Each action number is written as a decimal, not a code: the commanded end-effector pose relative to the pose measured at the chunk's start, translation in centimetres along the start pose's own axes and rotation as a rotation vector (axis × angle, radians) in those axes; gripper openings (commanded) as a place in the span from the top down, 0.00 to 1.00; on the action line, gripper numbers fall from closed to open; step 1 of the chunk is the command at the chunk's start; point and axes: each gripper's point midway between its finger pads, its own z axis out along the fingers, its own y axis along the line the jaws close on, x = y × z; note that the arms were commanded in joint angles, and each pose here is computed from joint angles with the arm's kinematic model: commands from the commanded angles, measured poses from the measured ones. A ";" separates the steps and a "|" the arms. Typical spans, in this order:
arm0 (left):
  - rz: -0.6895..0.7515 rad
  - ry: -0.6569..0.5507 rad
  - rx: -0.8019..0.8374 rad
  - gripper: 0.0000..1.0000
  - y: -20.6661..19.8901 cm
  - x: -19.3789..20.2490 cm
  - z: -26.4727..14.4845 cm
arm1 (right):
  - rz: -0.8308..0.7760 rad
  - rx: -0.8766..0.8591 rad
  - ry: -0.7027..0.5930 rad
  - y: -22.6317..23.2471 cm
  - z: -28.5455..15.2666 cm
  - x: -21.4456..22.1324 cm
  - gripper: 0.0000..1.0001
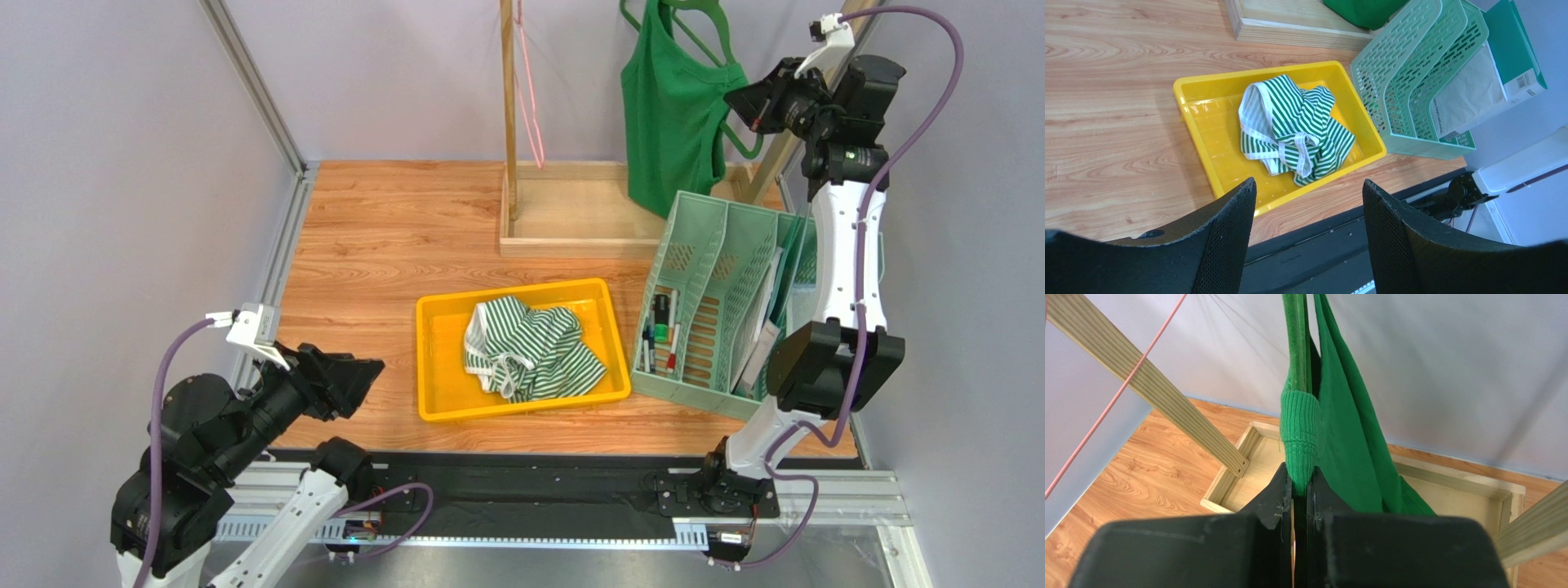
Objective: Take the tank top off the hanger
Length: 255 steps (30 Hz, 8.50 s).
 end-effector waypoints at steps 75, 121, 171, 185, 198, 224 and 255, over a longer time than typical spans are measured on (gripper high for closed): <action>-0.073 -0.048 0.004 0.32 0.9 1.4 0.7 | 0.154 -0.197 -0.283 26.0 -22.2 -7.3 1.00; -0.183 -0.105 0.459 0.31 -10.0 -5.8 -0.3 | -0.003 -0.575 0.060 35.4 -17.1 9.5 1.00; -0.408 -0.042 0.170 0.44 -5.8 -6.5 14.0 | -0.156 -0.424 0.102 46.8 -13.5 17.4 1.00; -0.374 -0.045 0.151 1.00 -5.1 -5.8 13.3 | -0.114 -0.541 0.134 45.0 -18.2 15.6 0.42; -0.366 -0.047 0.180 1.00 -5.6 -5.6 11.1 | -0.203 -0.655 0.178 45.1 -18.8 17.2 0.22; -0.023 0.093 0.135 1.00 -2.5 1.0 2.6 | -0.370 -0.524 0.042 50.9 -5.7 12.9 0.23; 0.004 0.188 0.111 1.00 -1.3 3.9 0.8 | -0.315 -0.284 -0.018 46.8 1.8 10.9 1.00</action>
